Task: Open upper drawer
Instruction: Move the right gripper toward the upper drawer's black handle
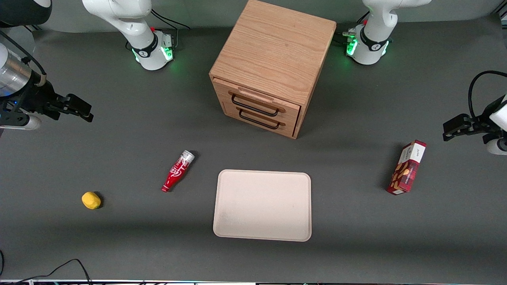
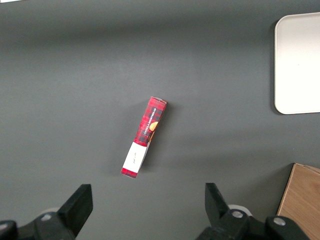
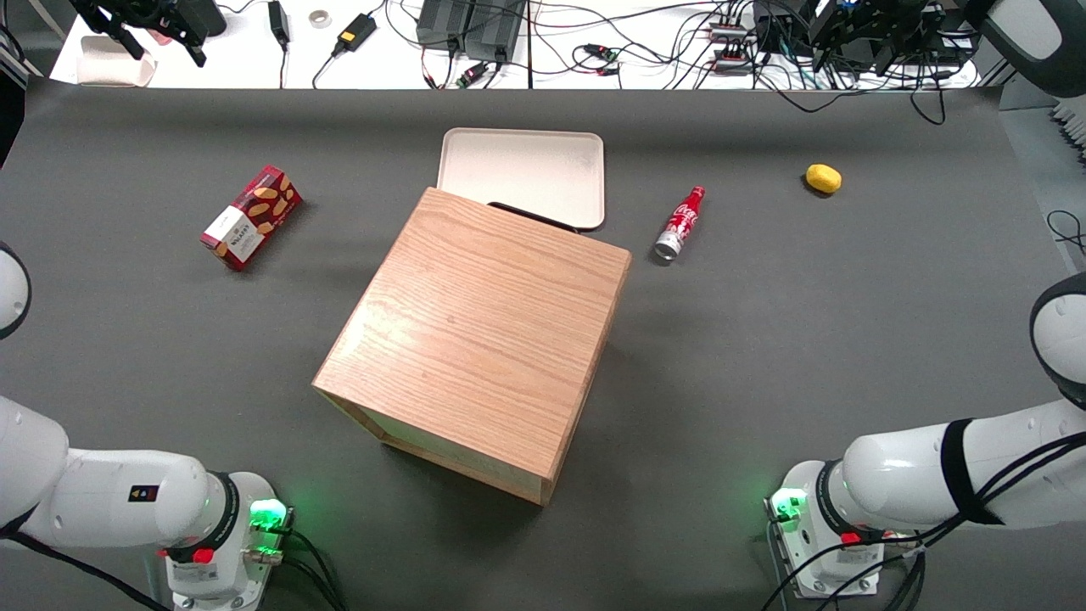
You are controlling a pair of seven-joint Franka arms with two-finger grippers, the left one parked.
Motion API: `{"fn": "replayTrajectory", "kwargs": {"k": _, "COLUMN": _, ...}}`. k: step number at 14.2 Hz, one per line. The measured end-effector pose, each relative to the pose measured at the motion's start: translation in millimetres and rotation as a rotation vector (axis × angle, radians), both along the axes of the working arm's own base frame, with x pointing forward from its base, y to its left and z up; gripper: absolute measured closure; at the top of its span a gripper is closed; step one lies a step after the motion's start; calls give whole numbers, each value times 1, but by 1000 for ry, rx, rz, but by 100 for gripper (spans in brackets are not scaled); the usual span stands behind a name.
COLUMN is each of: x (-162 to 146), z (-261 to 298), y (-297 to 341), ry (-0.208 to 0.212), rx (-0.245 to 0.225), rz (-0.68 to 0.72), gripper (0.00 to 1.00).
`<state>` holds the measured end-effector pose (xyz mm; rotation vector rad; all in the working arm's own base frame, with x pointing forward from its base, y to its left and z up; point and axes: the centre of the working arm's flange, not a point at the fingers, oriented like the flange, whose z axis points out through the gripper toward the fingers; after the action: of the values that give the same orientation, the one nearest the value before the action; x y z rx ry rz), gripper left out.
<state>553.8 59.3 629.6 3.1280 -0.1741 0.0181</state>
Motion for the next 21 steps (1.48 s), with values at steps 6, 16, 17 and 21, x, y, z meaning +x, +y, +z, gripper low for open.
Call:
{"fn": "replayTrajectory", "kwargs": {"k": 6, "x": 3, "z": -6, "y": 13, "ry": 3, "rx": 11, "rz": 25, "gripper": 0}}
{"fn": "replayTrajectory", "kwargs": {"k": 16, "x": -9, "z": -70, "y": 249, "ry": 66, "rx": 211, "rz": 809, "gripper": 0}}
{"fn": "replayTrajectory", "kwargs": {"k": 17, "x": -5, "z": -84, "y": 267, "ry": 62, "rx": 255, "rz": 876, "gripper": 0}}
{"fn": "replayTrajectory", "kwargs": {"k": 21, "x": 2, "z": -144, "y": 328, "ry": 35, "rx": 341, "rz": 1055, "gripper": 0}}
